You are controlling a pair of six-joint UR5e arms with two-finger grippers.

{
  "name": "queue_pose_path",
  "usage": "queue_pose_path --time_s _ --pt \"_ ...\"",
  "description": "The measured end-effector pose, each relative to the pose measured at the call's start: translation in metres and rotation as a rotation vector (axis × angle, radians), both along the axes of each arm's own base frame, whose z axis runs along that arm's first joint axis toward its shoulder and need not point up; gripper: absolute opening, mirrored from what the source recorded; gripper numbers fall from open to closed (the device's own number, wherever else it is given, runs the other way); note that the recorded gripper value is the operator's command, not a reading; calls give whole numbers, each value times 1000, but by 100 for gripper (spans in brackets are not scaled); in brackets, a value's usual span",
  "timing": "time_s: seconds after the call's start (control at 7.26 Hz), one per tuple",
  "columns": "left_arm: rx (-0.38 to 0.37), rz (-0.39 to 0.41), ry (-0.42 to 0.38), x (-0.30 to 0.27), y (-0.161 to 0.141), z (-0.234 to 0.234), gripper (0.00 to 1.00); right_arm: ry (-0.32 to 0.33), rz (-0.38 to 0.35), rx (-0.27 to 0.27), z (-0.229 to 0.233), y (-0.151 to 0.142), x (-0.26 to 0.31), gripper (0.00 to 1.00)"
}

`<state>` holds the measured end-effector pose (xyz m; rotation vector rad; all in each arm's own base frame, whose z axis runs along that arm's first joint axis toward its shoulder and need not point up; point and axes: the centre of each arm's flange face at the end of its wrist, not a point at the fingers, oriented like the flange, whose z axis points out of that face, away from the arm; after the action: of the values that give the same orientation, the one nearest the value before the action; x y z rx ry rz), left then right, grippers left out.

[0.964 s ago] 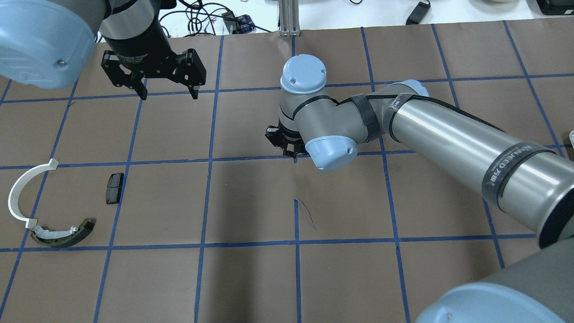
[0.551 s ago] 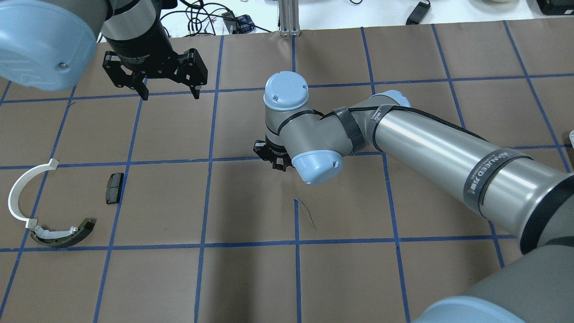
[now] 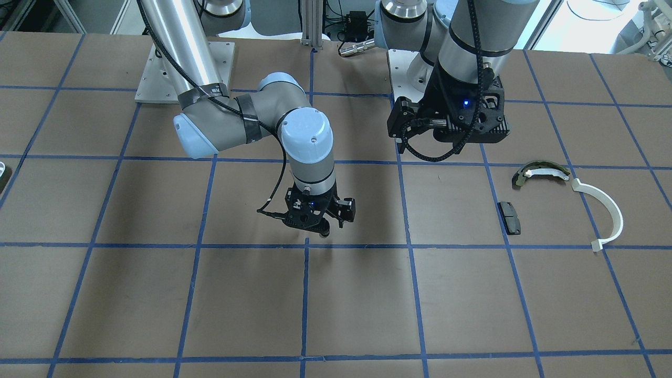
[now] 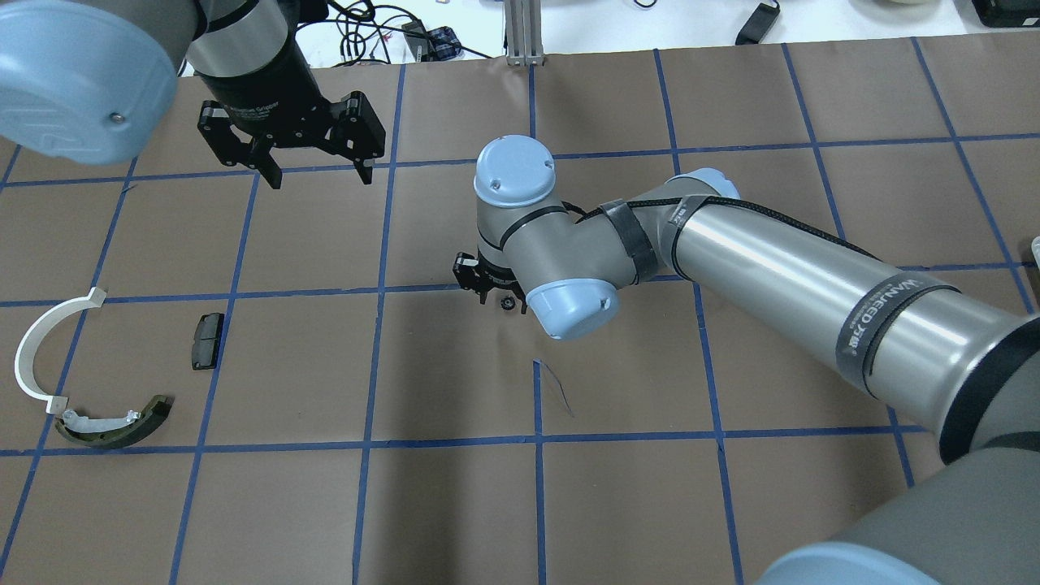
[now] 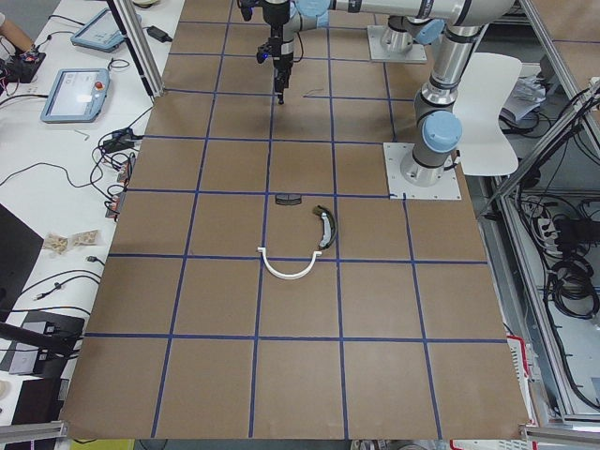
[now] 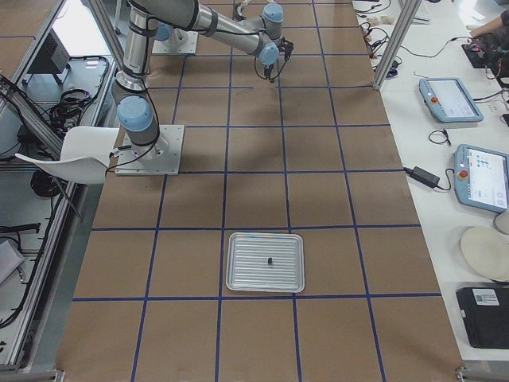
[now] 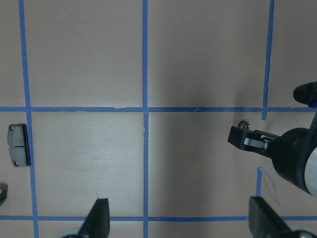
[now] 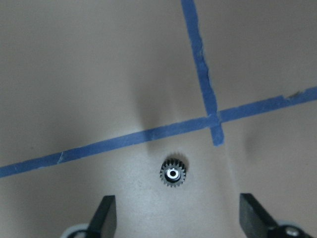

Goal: Place bearing gear from tray to pile

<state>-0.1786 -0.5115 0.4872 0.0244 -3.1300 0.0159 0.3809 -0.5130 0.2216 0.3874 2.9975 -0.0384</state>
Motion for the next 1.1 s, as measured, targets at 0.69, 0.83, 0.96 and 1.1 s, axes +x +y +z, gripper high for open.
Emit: queue_pose_path --time_s 0.69,0.83,0.96,1.1 --pt "118 56 -6 -42 13 -106 100 32 56 73 75 -67 -256 100" --pt "102 73 -6 -60 18 -147 100 17 90 101 82 -66 -316 100" --pt "72 96 -1 -80 23 -183 100 4 124 104 86 -66 -369 100" --pt "50 127 4 -98 28 -213 100 -1 143 95 88 -63 -420 100"
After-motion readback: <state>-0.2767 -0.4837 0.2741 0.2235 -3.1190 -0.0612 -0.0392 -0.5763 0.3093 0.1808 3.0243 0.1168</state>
